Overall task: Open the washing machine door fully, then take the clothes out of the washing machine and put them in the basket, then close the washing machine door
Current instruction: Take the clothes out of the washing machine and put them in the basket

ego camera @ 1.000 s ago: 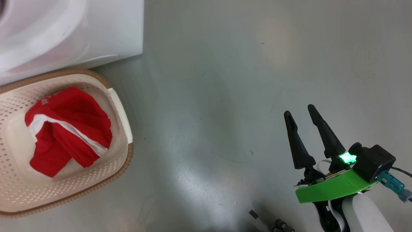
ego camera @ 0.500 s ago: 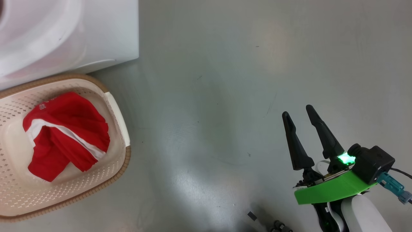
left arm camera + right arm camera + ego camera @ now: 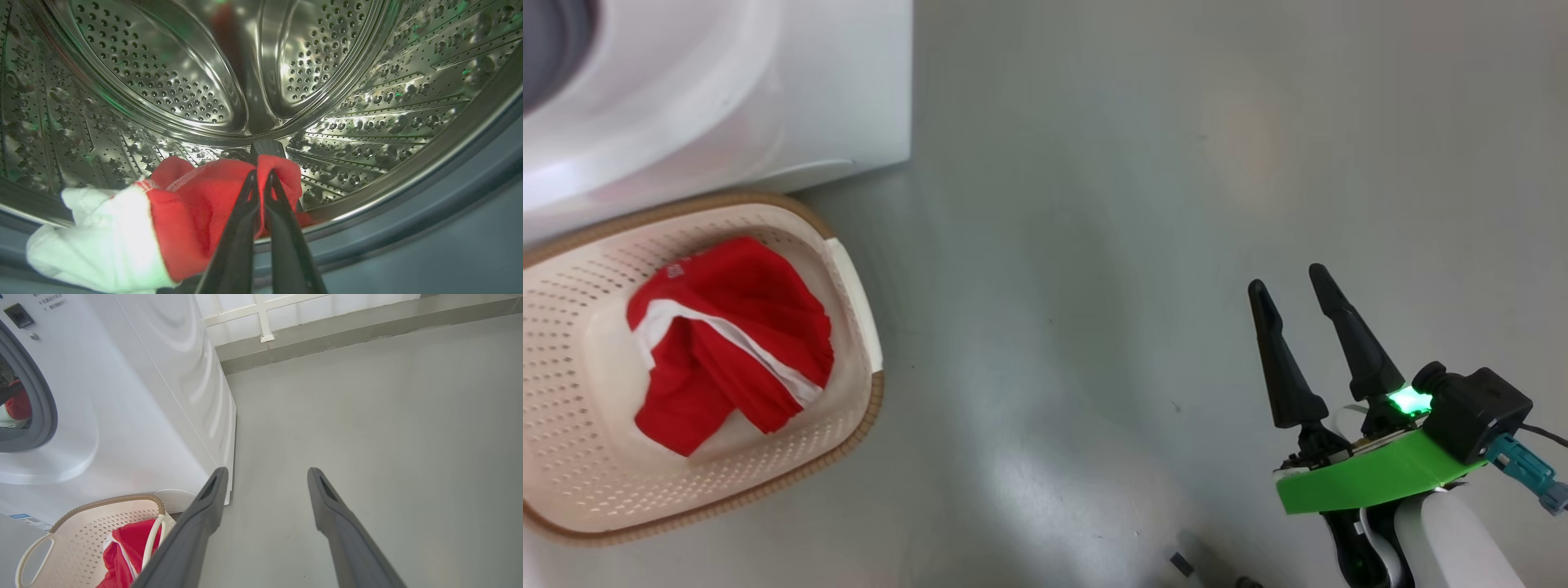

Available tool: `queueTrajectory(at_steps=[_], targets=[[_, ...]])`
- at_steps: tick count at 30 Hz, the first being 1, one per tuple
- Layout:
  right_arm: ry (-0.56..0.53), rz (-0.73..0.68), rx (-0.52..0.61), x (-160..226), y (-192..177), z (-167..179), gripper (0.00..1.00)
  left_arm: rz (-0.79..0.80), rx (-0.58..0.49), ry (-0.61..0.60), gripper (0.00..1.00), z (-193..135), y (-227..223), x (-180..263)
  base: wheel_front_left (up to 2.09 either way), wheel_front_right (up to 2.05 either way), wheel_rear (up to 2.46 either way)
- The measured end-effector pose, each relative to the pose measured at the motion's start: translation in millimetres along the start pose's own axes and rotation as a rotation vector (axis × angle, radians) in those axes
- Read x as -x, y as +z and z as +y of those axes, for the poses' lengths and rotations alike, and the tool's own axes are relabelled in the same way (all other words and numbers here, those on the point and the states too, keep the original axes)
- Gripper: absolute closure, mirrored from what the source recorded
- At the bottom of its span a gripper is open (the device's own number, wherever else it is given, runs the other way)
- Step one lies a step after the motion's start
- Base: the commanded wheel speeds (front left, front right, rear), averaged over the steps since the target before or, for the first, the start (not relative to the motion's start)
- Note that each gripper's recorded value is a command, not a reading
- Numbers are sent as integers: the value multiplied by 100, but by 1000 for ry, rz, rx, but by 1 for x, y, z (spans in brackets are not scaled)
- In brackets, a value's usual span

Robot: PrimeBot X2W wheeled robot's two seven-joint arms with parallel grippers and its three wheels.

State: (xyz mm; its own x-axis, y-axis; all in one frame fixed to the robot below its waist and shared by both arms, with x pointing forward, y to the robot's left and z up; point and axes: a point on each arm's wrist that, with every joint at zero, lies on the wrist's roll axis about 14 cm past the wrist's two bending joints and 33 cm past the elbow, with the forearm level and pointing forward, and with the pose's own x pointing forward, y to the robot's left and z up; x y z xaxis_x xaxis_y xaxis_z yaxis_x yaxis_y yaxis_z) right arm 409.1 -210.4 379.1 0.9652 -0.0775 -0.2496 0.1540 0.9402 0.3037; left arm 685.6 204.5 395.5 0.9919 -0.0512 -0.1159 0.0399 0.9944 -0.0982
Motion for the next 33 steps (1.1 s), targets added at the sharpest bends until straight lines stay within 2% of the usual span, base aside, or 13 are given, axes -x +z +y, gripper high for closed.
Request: queueTrajectory(at_steps=[8, 25, 33], targets=[[22, -29, -3, 1, 10, 7, 0, -111, 61, 3, 100, -4, 38, 28, 0, 0, 0], [79, -90, -21, 10, 33, 27, 0, -258, 197, 33, 100, -2, 85, 109, 0, 0, 0], [96, -101, -22, 16, 36, 33, 0, -302, 197, 38, 100, -3, 98, 146, 0, 0, 0]])
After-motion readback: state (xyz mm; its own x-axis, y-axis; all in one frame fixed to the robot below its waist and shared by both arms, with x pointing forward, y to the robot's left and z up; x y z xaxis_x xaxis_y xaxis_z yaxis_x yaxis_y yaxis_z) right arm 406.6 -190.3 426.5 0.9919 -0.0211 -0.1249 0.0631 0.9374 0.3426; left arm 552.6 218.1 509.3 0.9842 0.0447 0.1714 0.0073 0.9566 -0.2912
